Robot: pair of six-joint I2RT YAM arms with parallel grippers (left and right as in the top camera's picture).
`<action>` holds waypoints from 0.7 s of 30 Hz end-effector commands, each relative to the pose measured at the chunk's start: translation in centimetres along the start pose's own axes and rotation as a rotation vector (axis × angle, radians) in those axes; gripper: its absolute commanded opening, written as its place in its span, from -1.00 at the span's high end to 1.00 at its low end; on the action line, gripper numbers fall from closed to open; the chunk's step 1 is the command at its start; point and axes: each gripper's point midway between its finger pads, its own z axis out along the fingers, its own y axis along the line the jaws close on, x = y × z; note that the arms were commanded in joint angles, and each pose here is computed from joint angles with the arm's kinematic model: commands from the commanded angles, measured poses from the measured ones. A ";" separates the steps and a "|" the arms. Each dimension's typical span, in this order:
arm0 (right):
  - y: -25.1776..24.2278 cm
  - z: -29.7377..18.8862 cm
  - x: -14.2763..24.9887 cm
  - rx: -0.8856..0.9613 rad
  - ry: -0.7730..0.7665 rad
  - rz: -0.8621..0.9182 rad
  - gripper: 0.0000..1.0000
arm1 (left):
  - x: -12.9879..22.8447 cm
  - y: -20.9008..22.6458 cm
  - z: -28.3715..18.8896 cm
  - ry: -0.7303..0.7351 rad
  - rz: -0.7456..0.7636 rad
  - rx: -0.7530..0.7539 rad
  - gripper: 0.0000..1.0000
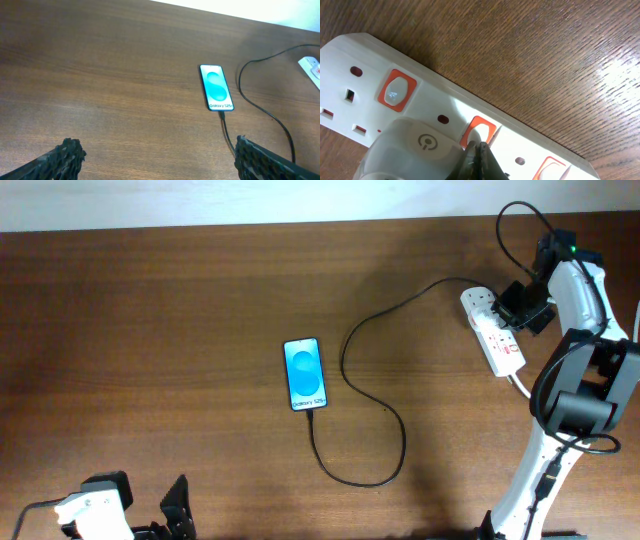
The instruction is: Plug charger to phone and switch on socket
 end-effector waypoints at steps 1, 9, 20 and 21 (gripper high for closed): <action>2.4 4.7 3.7 -0.025 0.140 -0.041 0.92 | -0.1 0.1 -0.1 -0.008 0.004 -0.002 -0.99; 2.7 6.4 5.4 -0.055 0.234 -0.028 0.91 | -0.1 0.1 -0.1 -0.008 0.004 -0.002 -0.99; 0.6 -5.0 5.5 0.040 0.173 -0.078 0.92 | 0.2 0.2 -0.1 0.003 0.007 -0.007 -0.99; 0.4 -6.9 5.4 0.042 0.134 -0.083 0.91 | 0.2 0.2 -0.1 0.002 0.007 -0.007 -0.99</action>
